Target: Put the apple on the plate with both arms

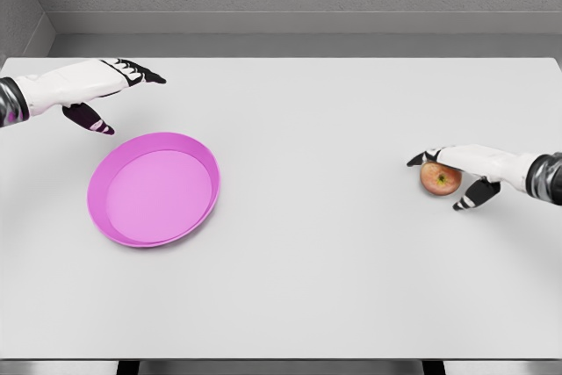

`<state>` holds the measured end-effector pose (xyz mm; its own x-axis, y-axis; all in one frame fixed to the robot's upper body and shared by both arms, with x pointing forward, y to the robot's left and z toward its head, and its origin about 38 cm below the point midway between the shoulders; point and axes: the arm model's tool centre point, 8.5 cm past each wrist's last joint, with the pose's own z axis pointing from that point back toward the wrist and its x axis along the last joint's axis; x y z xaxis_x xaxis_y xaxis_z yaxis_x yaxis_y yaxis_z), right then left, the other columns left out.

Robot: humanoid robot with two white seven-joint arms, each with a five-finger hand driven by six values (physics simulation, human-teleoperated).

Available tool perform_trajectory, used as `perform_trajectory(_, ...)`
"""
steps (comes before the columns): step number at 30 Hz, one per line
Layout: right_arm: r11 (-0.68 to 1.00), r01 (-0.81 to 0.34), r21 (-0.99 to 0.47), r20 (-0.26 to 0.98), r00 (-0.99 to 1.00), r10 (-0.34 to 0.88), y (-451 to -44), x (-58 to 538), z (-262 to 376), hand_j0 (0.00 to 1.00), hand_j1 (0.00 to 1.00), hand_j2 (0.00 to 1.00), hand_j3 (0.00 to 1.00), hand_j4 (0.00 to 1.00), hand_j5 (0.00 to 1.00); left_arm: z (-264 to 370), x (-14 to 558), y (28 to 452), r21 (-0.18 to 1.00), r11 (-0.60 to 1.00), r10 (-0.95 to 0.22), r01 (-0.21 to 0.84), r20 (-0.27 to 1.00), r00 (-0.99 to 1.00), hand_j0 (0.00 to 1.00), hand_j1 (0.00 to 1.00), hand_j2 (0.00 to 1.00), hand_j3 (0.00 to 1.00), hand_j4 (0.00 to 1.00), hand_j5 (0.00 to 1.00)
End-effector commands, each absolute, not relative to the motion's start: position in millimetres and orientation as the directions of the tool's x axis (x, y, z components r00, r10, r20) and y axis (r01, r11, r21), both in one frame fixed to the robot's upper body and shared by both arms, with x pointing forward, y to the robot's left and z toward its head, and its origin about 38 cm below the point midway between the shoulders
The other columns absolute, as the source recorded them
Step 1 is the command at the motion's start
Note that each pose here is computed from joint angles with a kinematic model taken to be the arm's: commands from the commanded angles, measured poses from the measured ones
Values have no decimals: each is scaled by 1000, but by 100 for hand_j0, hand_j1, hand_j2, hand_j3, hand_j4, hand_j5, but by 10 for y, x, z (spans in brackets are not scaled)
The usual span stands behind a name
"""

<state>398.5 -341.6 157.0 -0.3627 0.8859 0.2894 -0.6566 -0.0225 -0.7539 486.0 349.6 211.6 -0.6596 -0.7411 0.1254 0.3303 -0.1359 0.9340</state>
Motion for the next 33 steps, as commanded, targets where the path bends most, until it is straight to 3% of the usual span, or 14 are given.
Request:
perform_trajectory(1, -26, -660, -750, 290, -364, 885, -3412, 3977, 1555, 57, 57, 57, 57, 57, 57, 2120, 4859, 3506, 935, -128, -743, 332, 131, -656, 100, 100, 100, 100, 100, 100)
perform_trajectory(8, -29, -661, -749, 290, -368, 884, -3411, 3969, 1553, 43, 43, 43, 43, 43, 43, 2126, 4860, 3503, 935, -128, -743, 330, 130, -657, 100, 100, 100, 100, 100, 100)
perform_trajectory(25, -44, -580, -814, 272, -447, 852, -3209, 4075, 1939, 43, 43, 43, 43, 43, 43, 2158, 4866, 3530, 938, -124, -747, 324, 127, -653, 100, 100, 100, 100, 100, 100)
perform_trajectory(33, -24, -547, -837, 332, -542, 772, -2691, 4075, 2001, 43, 43, 43, 43, 43, 43, 2154, 4863, 3526, 938, -123, -746, 324, 128, -654, 100, 100, 100, 100, 100, 100)
